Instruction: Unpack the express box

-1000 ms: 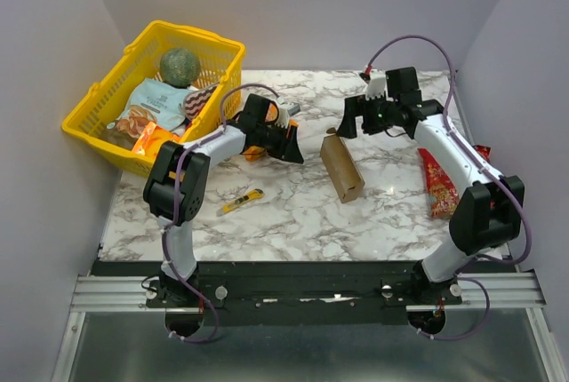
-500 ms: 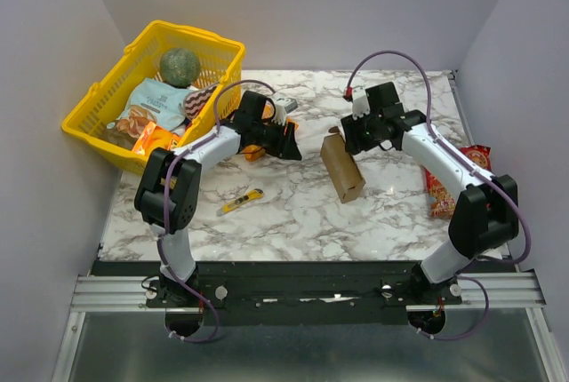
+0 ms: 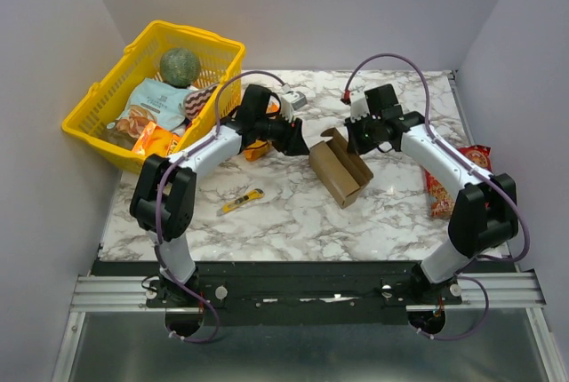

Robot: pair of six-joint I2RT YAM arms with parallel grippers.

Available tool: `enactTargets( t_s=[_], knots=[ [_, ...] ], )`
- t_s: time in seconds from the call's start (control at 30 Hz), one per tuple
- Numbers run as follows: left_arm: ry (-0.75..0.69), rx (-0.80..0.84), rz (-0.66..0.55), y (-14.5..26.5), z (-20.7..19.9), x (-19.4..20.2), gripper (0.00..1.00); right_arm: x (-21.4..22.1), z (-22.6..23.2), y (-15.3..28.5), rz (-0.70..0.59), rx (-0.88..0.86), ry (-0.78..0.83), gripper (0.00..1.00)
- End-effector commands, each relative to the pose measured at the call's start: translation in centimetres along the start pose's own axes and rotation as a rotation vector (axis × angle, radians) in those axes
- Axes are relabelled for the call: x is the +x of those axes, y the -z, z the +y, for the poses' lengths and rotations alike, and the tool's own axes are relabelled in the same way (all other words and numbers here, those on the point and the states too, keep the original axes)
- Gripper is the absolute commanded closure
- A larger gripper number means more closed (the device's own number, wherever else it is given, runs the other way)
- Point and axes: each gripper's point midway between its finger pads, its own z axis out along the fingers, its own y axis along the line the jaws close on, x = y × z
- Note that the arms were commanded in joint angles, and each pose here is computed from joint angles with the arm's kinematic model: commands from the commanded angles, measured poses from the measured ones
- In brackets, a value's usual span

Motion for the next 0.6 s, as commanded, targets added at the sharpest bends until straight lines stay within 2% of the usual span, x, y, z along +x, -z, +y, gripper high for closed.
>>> enactTargets(
  t_s=[0.0, 0.33, 0.57],
  knots=[
    [-0.277, 0.157, -0.113, -0.7, -6.0, -4.6, 0.50, -0.2, 1.3, 1.1, -0.038, -0.046, -0.030, 0.99],
    [-0.236, 0.219, -0.026, -6.2, -7.2, -1.9, 0.53, 0.1, 0.9, 1.5, -0.044, -0.022, -0.105, 1.00],
    [-0.201, 0.162, 0.124, -7.3, -4.4, 4.0, 0.53, 0.6, -0.1, 1.6, -0.044, -0.024, -0.155, 1.00]
  ],
)
